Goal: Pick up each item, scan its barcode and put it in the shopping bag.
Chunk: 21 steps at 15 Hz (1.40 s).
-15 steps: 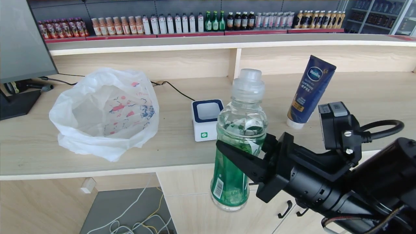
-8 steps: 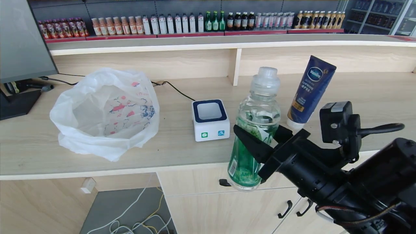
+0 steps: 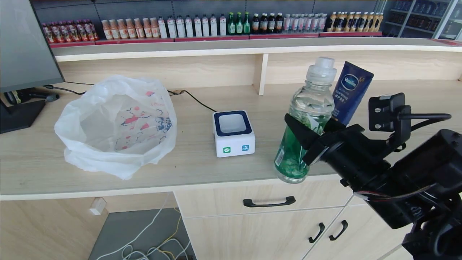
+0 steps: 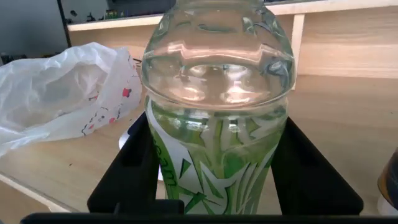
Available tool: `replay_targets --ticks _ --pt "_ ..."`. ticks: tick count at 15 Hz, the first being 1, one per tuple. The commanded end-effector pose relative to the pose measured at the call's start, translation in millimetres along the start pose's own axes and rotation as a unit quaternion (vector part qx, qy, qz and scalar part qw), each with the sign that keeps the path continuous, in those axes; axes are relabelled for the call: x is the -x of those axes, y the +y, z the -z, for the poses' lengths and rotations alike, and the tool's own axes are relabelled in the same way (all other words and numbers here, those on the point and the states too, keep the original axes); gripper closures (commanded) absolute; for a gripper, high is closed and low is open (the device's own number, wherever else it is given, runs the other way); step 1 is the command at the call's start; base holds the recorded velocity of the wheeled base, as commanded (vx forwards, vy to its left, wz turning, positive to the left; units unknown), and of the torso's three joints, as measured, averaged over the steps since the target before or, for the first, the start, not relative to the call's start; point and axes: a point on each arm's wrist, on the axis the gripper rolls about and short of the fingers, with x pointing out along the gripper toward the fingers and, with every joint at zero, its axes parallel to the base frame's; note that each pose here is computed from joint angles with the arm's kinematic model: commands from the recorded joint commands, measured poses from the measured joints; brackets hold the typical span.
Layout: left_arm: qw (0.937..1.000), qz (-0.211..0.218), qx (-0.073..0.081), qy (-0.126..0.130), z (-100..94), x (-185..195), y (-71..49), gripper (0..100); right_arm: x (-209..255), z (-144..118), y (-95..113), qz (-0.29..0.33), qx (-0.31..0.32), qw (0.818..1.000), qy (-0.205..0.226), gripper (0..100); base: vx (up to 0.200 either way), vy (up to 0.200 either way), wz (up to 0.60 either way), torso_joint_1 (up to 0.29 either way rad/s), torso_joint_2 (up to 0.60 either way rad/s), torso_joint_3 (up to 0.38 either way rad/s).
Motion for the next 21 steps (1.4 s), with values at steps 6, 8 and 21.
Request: replay_targets --ticks 6,8,21 --pt "1.0000 0.000 -0.001 0.000 0.0 0 0.0 0 -15 -14 -5 0.012 -0.003 0.999 -0.040 100 0.000 0.200 0.00 0.002 0.00 0.002" --pt "1.0000 0.000 0.000 0.000 0.0 0 0.0 0 -15 -16 -5 0.011 -0.003 0.999 -0.043 100 0.000 0.200 0.00 -0.002 0.00 0.002" --pt "1.0000 0.000 -0.002 0.000 0.0 0 0.0 0 -3 -43 -6 0.004 0.034 0.996 -0.081 100 0.000 0.046 0.00 0.002 0.00 0.000"
